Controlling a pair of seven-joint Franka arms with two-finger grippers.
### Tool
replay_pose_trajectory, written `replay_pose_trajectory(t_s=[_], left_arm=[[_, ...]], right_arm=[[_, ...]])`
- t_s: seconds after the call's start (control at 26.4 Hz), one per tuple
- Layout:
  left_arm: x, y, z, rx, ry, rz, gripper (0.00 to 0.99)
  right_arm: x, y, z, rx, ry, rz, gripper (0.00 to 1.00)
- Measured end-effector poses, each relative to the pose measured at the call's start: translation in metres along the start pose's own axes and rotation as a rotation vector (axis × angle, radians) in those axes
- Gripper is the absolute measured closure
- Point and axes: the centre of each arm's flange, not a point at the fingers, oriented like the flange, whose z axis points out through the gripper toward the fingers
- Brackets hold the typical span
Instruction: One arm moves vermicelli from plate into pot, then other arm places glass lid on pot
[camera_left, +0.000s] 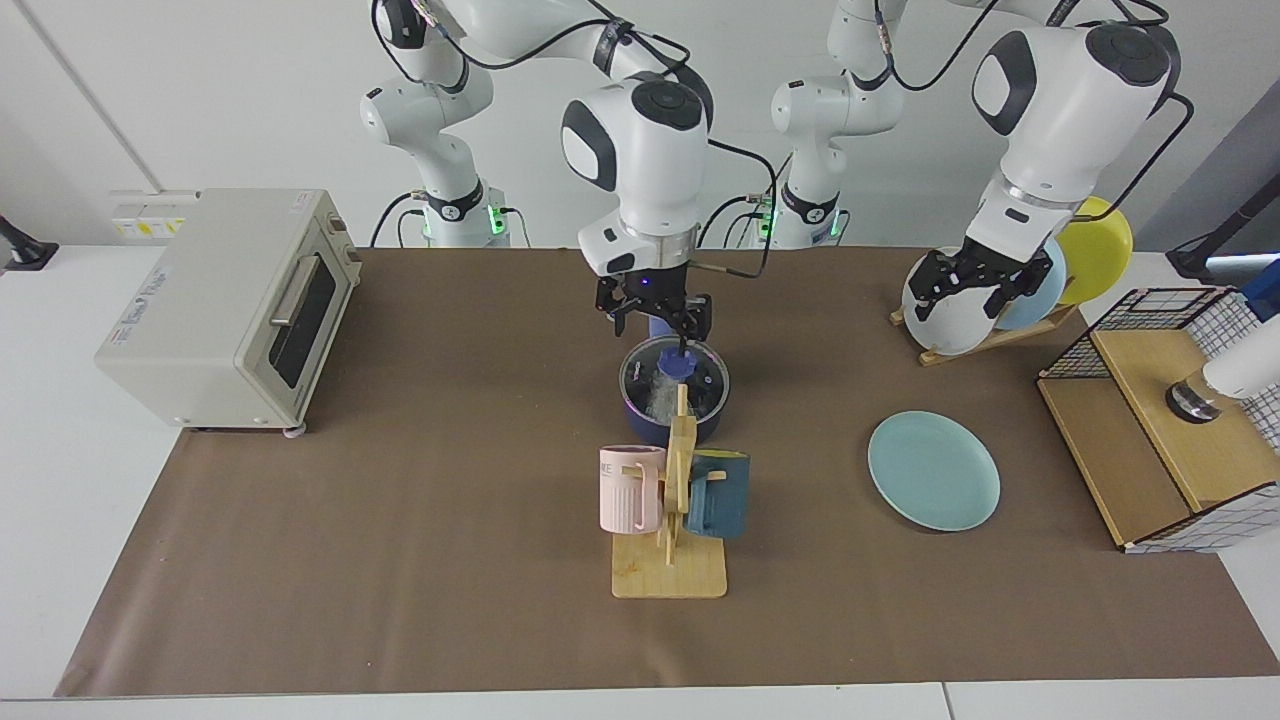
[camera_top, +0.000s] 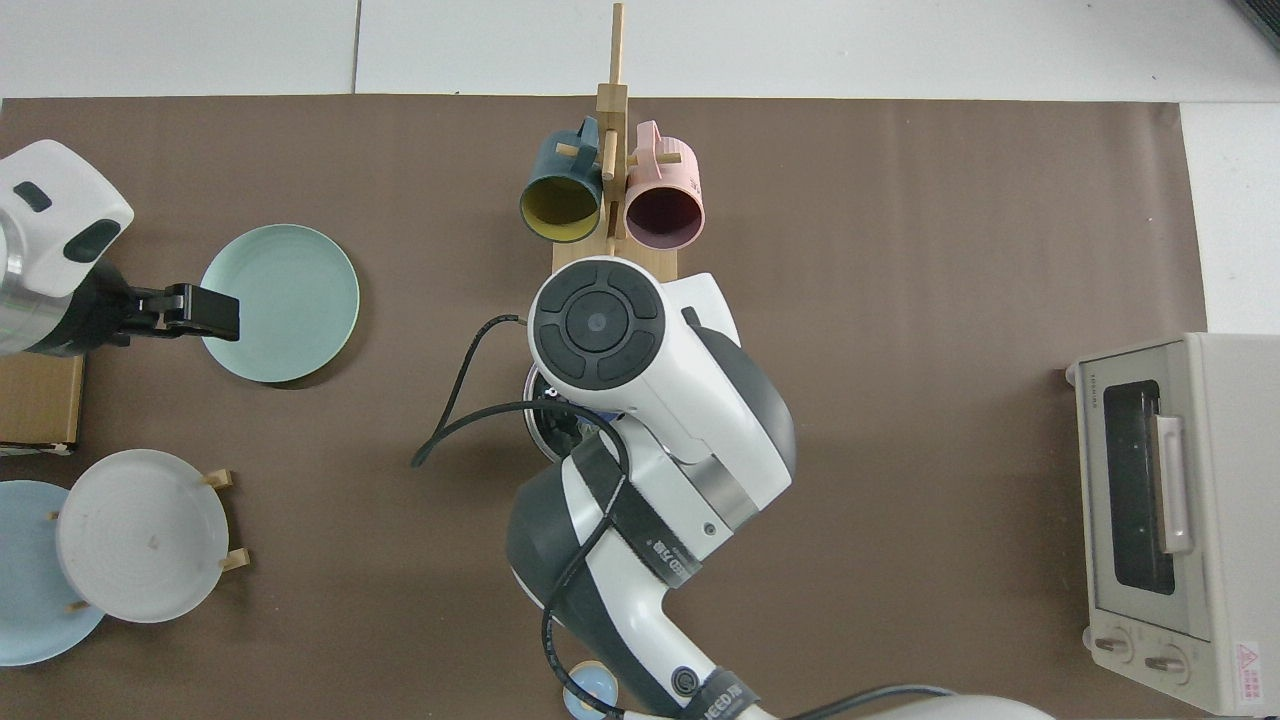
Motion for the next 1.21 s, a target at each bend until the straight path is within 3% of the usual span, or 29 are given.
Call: replay_pose_trajectory(t_s=[0.38, 0.83, 1.02, 1.21], left_arm=[[0.0, 0.0, 0.0, 0.0, 0.0, 0.001, 0.0], [0.0, 0.0, 0.0, 0.0, 0.0, 0.001, 0.0], [0.0, -0.001, 0.0, 0.0, 0.0, -0.001, 0.0], [0.0, -0.007, 0.0, 0.0, 0.0, -0.013, 0.0]], right_arm=[[0.072, 0.1, -0.038, -0.034, -0.034, -0.238, 0.0], [0.144, 0.238, -0.075, -0.04, -0.041, -0.452, 0.0], [0.157, 0.275, -0.082, -0.042, -0.049, -0.458, 0.0], [0.145, 0.292, -0.105, -0.039, -0.042, -0.443, 0.0]])
